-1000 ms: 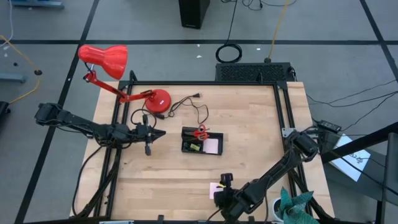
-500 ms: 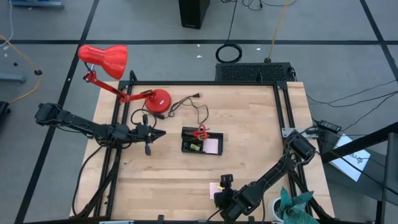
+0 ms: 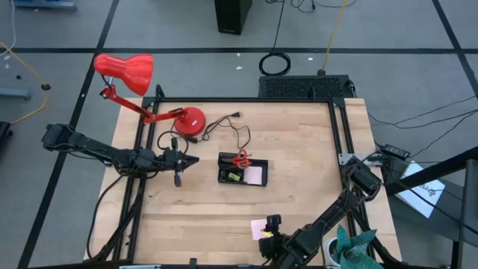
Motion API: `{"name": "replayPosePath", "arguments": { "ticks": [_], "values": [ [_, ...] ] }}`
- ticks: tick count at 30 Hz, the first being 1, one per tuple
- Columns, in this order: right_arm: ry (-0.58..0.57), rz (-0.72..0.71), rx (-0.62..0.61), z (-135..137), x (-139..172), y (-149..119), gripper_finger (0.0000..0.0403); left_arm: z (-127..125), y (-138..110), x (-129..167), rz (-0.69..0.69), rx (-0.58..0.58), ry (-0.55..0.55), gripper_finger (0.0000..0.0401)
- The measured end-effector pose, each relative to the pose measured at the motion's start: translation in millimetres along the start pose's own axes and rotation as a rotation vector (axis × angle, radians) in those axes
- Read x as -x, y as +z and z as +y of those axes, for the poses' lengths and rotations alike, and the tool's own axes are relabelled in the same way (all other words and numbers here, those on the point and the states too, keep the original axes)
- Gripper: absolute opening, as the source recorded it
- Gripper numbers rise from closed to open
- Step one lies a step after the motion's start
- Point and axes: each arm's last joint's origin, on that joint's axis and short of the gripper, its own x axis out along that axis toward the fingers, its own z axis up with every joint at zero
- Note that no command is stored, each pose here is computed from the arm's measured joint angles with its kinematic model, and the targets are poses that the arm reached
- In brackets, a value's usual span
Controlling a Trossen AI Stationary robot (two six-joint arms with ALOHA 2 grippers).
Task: Pick and place office supplies into organizer
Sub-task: Put the pink sticky notes into the desk organizer
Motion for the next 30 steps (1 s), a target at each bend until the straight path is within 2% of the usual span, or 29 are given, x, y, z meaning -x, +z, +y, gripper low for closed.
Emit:
{"name": "replayPosePath", "arguments": {
  "ticks": [8,13,23,30],
  "values": [
    [-0.033,0.047,0.03,8,-18,-12,0.0253,0,0,0,0.001,0.004,0.0,0.0031],
    [-0.107,0.072,0.046,6,-23,-18,0.0227,0,0,0,0.001,0.006,0.0,0.0031],
    [-0.194,0.101,0.104,-1,-24,-24,0.0132,0,0,0,0.001,0.002,0.0,0.0031],
    [-0.185,0.1,0.122,0,-25,-24,0.0024,0,0,0,0.001,0.004,0.0,0.0031]
  ]
}}
